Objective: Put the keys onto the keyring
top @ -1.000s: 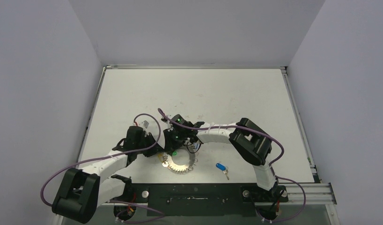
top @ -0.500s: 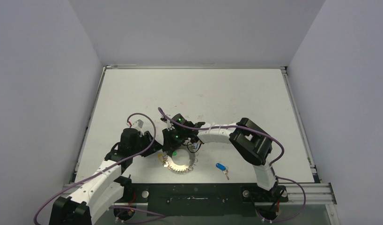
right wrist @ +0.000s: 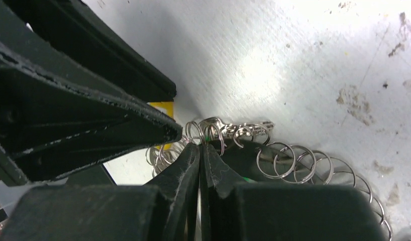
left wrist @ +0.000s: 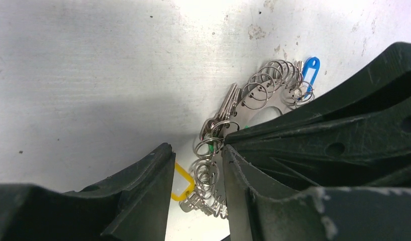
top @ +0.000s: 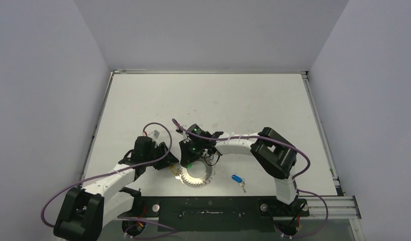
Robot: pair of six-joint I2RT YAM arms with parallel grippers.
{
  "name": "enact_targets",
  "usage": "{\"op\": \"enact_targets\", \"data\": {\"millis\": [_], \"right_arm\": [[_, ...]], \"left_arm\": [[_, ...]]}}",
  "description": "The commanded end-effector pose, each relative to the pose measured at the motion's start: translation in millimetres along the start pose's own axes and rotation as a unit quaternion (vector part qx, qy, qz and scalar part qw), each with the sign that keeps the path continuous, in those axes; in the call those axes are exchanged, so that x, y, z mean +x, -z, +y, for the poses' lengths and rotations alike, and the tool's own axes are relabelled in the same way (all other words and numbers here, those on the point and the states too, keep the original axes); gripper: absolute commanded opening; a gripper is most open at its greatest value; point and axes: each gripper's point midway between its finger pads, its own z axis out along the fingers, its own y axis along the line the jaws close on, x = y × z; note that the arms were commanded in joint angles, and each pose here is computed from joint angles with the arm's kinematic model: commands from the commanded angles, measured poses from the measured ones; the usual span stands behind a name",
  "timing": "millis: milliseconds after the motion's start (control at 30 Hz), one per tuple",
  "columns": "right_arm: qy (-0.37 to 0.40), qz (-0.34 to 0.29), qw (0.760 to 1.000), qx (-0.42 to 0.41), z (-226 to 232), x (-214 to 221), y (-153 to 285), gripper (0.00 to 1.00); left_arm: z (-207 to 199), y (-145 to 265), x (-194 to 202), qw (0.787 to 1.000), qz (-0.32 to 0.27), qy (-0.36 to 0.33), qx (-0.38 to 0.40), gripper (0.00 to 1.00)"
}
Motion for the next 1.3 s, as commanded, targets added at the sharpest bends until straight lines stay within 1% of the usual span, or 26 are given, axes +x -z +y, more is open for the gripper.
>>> {"op": "enact_targets", "data": {"millis": [0,133,333,567,700,967,1267], "right_arm": [[0.018,-0.017,1.000,0.003,7.7,-3.6,15.8,0.00],[0.021,-0.023,0.999,-0.004,13.9,-3.4,20.4,0.00],[0.026,-0.033,0.999,-0.003,16.4,-2.4,30.1,0.00],[0.019,-0.010,1.000,0.019,-0.6,17.1,15.2,0.00],[0.019,-0.004,0.999,0.032,-8.0,21.6,9.1,0.00],[0.020,0.000,0.999,0.043,-13.1,22.0,4.6,0.00],[0.019,-0.001,0.999,0.042,-12.5,20.3,3.8,0.00]], "left_arm": [[-19.1,-5.5,-13.1,0.998,-0.018,-0.030,0.052,0.37],[-23.8,-9.4,-9.1,0.997,-0.006,-0.034,0.072,0.33],[-23.5,-14.5,-3.0,0.996,0.003,-0.028,0.087,0.32],[-17.0,-20.2,-0.8,0.997,0.003,-0.015,0.080,0.34],[-17.1,-20.7,3.9,0.996,0.013,-0.013,0.086,0.33],[-24.6,-13.0,8.8,0.994,0.014,-0.007,0.111,0.22],[-35.2,-0.7,7.6,0.991,0.000,-0.014,0.134,0.18]]}}
